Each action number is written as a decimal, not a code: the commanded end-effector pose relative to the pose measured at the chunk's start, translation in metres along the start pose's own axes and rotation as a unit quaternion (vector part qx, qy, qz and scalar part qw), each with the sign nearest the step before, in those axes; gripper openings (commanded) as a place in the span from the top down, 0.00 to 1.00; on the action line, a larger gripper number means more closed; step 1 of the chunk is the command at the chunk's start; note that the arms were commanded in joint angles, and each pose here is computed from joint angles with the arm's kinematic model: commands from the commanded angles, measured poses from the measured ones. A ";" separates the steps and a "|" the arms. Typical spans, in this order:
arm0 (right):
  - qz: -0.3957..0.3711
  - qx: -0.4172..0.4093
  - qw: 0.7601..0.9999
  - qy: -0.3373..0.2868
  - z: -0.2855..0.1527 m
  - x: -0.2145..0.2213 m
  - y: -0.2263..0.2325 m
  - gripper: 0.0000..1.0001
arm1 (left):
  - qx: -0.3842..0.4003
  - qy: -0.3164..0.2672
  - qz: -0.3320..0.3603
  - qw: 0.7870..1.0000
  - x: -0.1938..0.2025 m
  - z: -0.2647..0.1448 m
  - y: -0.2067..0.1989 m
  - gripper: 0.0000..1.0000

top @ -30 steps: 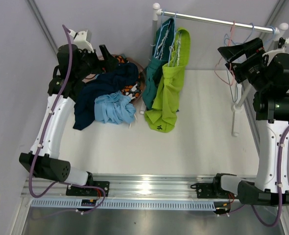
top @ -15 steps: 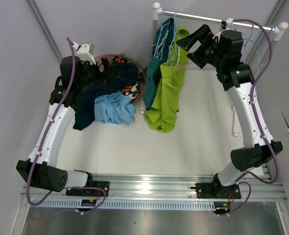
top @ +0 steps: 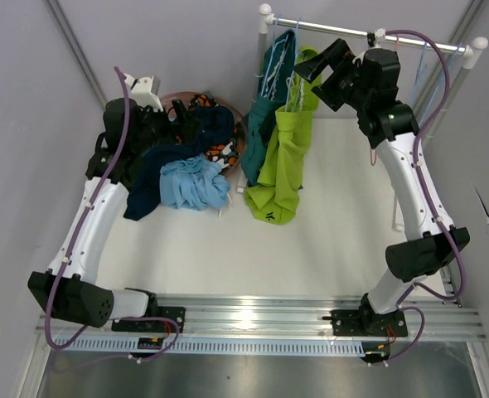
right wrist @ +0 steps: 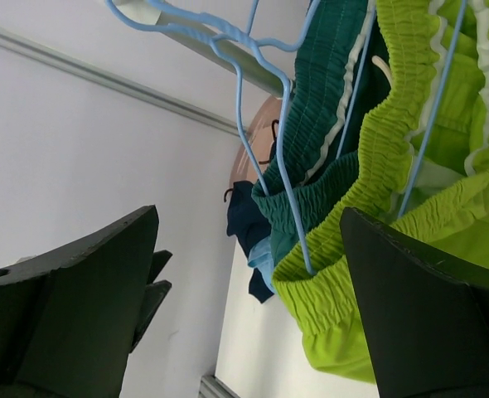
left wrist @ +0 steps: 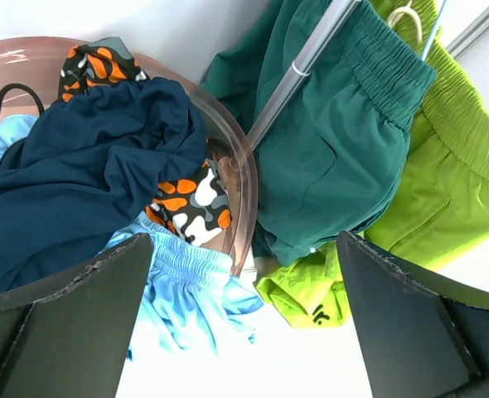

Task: Remove the shorts from the hanger

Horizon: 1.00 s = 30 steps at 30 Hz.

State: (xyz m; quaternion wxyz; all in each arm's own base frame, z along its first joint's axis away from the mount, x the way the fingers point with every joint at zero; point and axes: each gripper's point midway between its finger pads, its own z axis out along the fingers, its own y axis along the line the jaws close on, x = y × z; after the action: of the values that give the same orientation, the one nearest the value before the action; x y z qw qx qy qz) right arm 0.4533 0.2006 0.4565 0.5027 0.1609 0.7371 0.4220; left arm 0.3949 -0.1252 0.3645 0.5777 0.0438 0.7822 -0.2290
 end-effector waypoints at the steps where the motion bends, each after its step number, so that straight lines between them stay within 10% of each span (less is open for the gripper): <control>1: -0.011 -0.035 0.999 -0.018 0.016 -0.008 0.015 0.02 | 0.026 -0.031 0.009 0.999 -0.016 -0.007 -0.014 0.01; 13: -0.001 -0.044 0.999 0.018 0.074 0.019 0.004 0.28 | 0.031 -0.032 0.002 0.999 0.001 -0.008 -0.015 0.01; 23: -0.008 -0.046 0.999 0.016 0.072 0.019 0.012 1.00 | 0.035 -0.025 0.001 0.999 0.004 -0.005 -0.016 0.01; 30: -0.024 -0.050 0.998 -0.012 0.049 -0.005 0.031 1.00 | 0.101 -0.019 0.037 0.994 0.006 -0.009 -0.053 0.01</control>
State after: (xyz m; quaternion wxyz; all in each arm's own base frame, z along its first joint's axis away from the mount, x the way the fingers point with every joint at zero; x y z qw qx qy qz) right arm 0.5120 0.2536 0.4177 0.4807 0.1332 0.7481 0.4377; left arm 0.3857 -0.1397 0.3486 0.5729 0.0619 0.7782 -0.2495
